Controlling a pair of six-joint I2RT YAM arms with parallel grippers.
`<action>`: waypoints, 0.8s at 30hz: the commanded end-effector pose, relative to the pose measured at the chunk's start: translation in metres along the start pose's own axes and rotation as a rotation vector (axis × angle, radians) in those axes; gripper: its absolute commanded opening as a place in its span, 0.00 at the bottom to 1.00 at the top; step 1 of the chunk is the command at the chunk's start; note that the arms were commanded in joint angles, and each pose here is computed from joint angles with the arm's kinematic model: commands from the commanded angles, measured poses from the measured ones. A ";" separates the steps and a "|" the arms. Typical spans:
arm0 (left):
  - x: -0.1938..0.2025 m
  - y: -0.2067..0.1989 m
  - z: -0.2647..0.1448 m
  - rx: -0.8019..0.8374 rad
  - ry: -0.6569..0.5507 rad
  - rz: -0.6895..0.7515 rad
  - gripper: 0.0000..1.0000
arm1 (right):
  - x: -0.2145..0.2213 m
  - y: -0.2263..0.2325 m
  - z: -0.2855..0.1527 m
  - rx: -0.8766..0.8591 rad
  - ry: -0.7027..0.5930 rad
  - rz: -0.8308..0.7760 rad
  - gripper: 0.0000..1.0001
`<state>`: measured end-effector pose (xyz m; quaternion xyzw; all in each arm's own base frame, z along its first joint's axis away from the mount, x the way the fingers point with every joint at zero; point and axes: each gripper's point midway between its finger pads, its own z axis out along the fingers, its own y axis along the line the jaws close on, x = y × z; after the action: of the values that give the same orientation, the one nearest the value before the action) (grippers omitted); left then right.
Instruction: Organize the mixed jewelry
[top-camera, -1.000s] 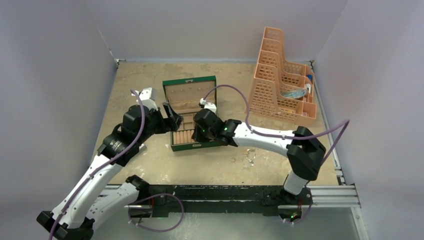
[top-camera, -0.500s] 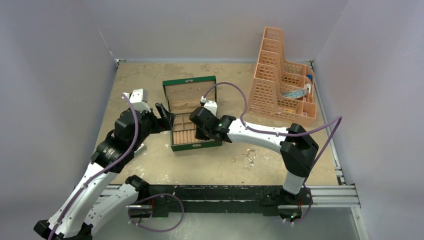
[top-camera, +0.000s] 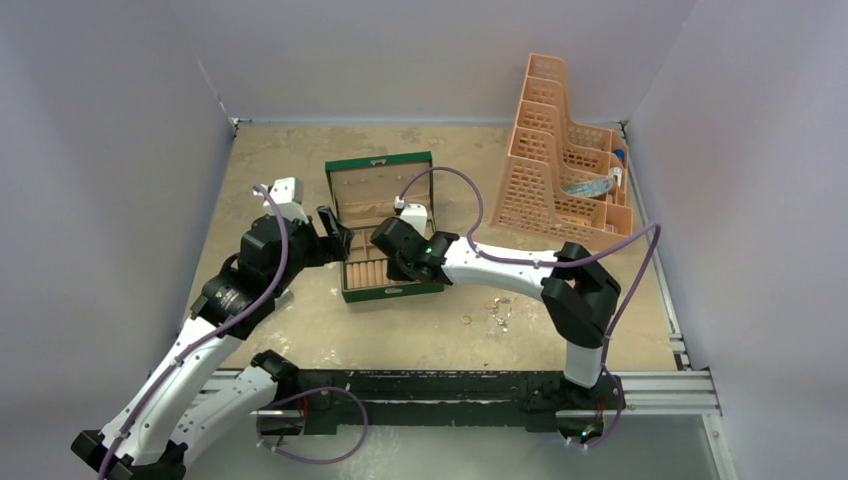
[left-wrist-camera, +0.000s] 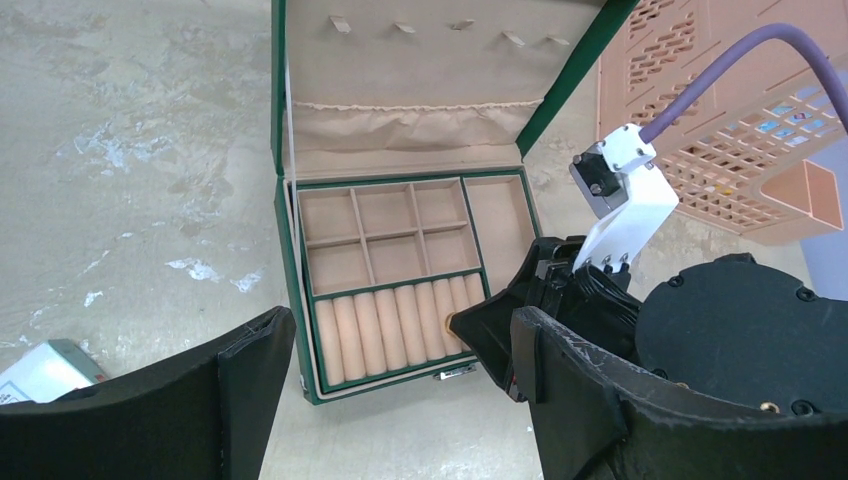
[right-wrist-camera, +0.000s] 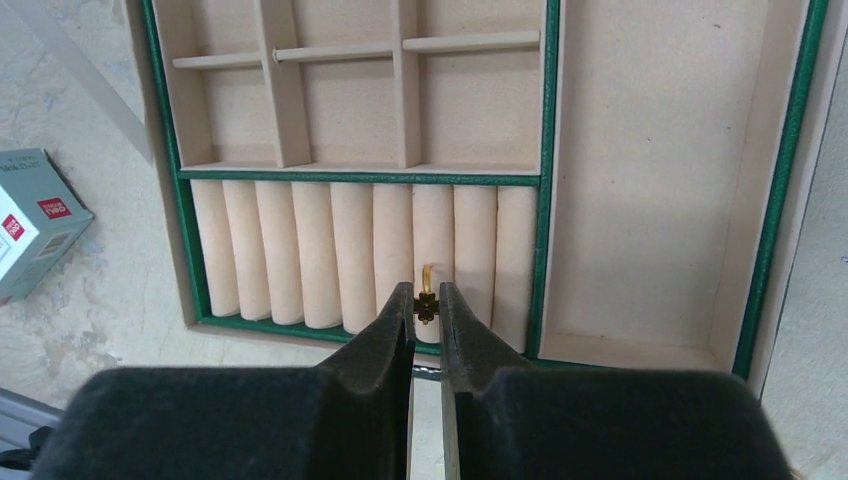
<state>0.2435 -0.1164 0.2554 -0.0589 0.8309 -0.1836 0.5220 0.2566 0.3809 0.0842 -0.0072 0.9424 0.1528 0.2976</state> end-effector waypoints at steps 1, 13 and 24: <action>-0.009 -0.004 0.001 0.015 -0.030 0.007 0.79 | -0.021 -0.007 -0.016 0.043 -0.076 0.004 0.08; -0.006 -0.004 0.001 0.017 -0.020 0.009 0.79 | -0.022 -0.018 -0.012 0.099 -0.092 -0.002 0.07; -0.002 -0.004 0.003 0.021 -0.004 0.014 0.79 | -0.011 -0.020 0.004 0.095 -0.068 -0.056 0.08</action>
<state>0.2444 -0.1184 0.2515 -0.0562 0.8351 -0.1829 0.5157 0.2645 0.3679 0.0851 0.0018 0.9386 0.1198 0.3236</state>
